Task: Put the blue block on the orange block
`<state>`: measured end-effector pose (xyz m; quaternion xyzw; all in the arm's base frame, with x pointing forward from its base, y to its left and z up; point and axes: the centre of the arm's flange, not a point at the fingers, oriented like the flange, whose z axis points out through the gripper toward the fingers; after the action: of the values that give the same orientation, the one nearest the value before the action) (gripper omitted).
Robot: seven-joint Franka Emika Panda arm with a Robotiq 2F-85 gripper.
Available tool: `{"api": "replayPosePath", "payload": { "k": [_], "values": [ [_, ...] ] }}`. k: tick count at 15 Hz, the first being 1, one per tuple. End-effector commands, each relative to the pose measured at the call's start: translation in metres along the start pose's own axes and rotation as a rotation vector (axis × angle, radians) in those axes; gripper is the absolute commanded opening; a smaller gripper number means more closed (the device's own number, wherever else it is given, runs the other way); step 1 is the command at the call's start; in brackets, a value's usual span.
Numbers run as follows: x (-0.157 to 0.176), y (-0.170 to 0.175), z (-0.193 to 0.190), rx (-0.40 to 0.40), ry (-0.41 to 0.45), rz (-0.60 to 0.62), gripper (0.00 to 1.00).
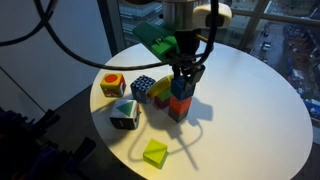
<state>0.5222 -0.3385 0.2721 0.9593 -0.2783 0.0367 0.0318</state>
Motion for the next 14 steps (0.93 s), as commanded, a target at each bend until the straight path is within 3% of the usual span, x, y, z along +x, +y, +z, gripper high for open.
{"api": "replayPosePath", "payload": {
  "k": [1,14],
  "values": [
    [0.0104,-0.0027,0.0006,0.011,0.018,-0.004,0.29],
    [0.011,-0.0016,0.0099,0.009,0.014,-0.008,0.29]
  ]
}}
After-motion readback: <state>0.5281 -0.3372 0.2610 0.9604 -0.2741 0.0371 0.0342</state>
